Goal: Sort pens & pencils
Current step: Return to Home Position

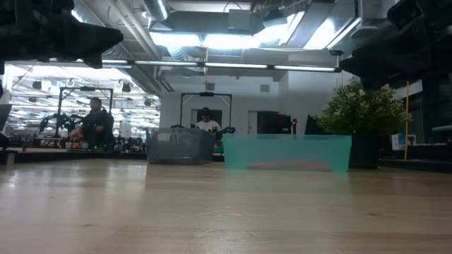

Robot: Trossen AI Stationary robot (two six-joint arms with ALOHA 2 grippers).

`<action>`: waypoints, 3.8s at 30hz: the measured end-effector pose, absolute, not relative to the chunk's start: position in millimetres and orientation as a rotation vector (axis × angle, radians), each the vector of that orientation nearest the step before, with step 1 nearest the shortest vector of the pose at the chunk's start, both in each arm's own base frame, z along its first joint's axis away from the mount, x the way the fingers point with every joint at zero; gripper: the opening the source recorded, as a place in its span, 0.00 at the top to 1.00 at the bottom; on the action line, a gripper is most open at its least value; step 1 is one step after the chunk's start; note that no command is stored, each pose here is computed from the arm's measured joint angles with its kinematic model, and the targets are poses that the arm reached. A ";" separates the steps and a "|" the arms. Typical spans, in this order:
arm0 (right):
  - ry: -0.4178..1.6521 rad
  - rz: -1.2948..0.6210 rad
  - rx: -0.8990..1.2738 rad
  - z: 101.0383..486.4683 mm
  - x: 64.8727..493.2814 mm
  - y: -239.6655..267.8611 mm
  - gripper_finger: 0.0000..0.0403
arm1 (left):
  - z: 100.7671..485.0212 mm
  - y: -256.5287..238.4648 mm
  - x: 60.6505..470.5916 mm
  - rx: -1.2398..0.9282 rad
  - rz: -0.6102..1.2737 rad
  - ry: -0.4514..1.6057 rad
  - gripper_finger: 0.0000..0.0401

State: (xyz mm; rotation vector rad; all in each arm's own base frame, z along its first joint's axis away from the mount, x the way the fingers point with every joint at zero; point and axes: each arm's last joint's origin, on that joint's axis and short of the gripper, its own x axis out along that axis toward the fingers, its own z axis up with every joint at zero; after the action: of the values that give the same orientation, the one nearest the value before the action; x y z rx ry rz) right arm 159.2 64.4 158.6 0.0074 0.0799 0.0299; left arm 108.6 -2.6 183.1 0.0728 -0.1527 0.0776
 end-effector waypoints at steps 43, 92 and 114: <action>-0.170 0.243 0.064 183.7 100.3 14.1 0.60 | 183.1 -2.7 108.6 0.073 0.077 -0.152 0.90; -0.088 0.262 -0.027 173.6 95.7 0.3 0.60 | 183.1 -2.7 108.6 0.073 0.077 -0.152 0.90; -0.088 0.261 -0.026 173.6 95.7 0.2 0.60 | 183.0 -2.7 108.6 0.073 0.077 -0.152 0.90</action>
State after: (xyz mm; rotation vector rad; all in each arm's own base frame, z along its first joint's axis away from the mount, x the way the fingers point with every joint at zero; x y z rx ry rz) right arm 95.7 0.2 173.6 -0.0261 -0.0875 0.2605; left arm 108.6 -2.7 183.0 0.0731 -0.1522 0.0768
